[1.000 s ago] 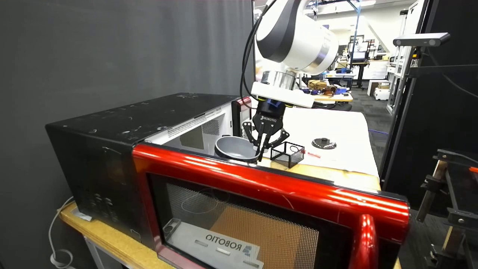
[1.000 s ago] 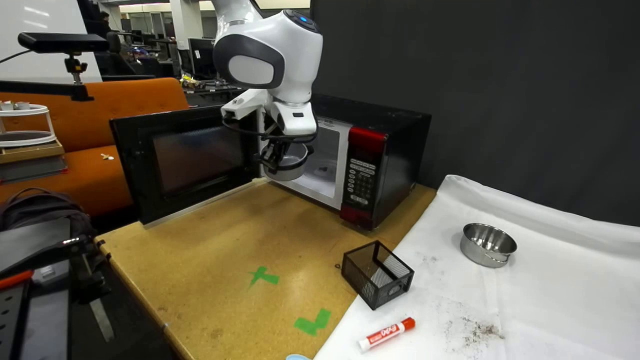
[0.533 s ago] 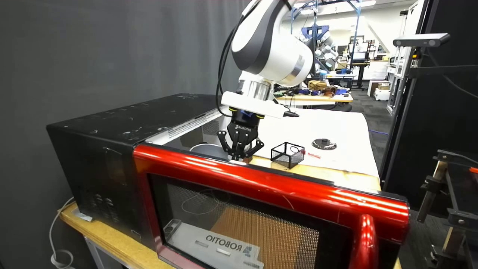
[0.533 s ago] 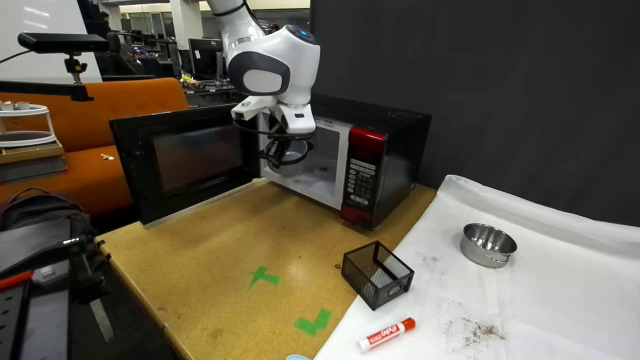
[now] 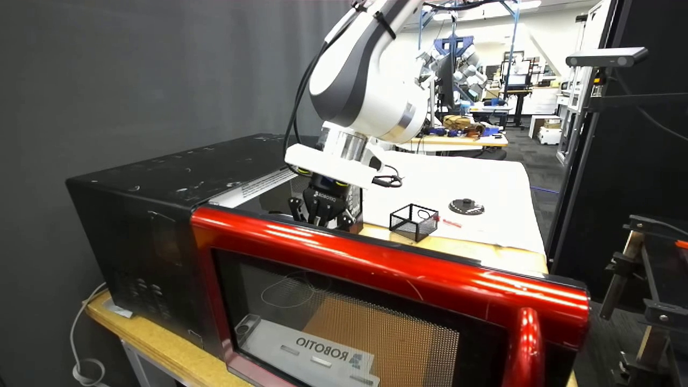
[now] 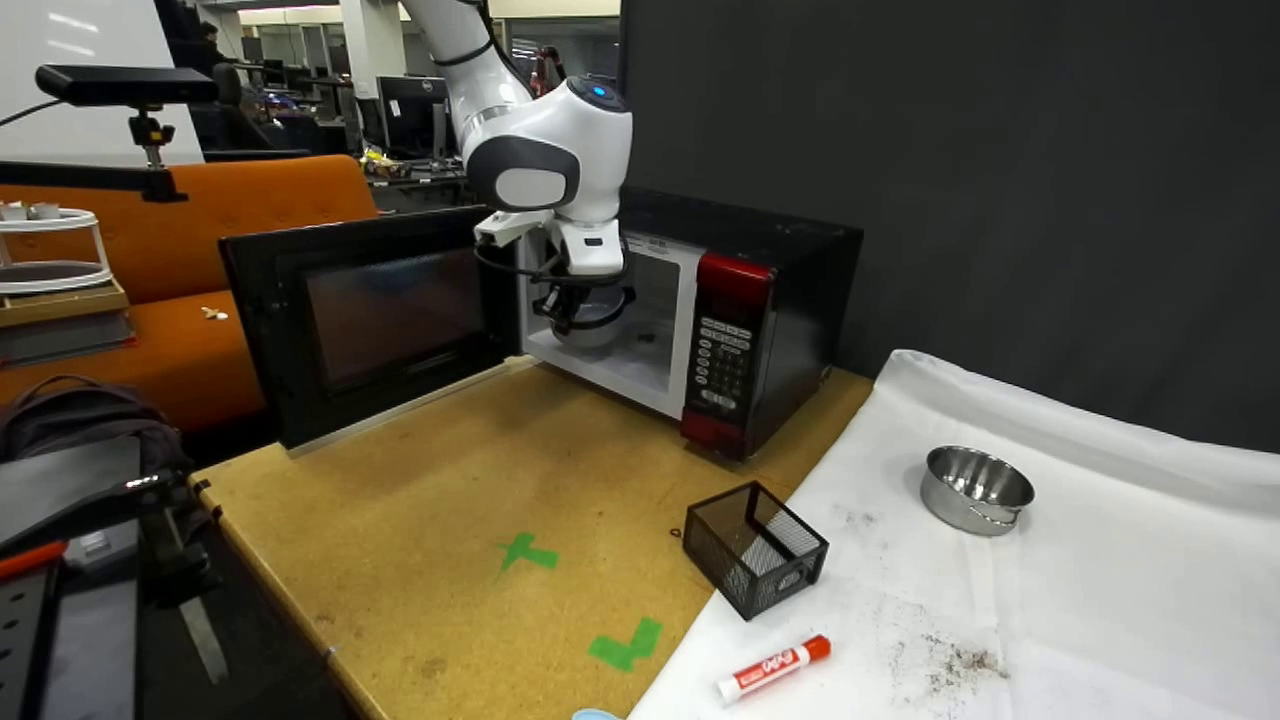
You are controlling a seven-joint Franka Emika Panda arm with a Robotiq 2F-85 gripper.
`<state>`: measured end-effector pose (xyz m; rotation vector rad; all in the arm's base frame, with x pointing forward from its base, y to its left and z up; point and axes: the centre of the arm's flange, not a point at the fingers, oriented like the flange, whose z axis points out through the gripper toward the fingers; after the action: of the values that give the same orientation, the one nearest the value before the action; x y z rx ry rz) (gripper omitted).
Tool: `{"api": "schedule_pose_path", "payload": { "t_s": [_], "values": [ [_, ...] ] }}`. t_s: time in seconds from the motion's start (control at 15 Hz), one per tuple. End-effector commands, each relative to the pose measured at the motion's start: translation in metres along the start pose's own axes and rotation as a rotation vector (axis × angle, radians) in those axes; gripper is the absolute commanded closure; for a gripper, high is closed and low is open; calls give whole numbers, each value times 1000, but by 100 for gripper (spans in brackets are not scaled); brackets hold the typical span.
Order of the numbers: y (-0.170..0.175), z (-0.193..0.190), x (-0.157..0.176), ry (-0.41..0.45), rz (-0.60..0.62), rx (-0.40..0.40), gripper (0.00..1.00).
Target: Put the grey pot inside the microwave
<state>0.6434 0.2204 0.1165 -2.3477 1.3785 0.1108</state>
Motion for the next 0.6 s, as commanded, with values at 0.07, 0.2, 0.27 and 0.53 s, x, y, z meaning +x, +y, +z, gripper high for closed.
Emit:
{"api": "schedule_pose_path", "payload": {
  "t_s": [0.07, 0.2, 0.27, 0.53],
  "values": [
    [-20, 28, -4, 37, 12, 83, 99],
    [-28, 34, -4, 66, 11, 144, 99],
    [-32, 35, -4, 78, 13, 171, 99],
    [-36, 43, -1, 111, 33, 203, 70]
  ]
}}
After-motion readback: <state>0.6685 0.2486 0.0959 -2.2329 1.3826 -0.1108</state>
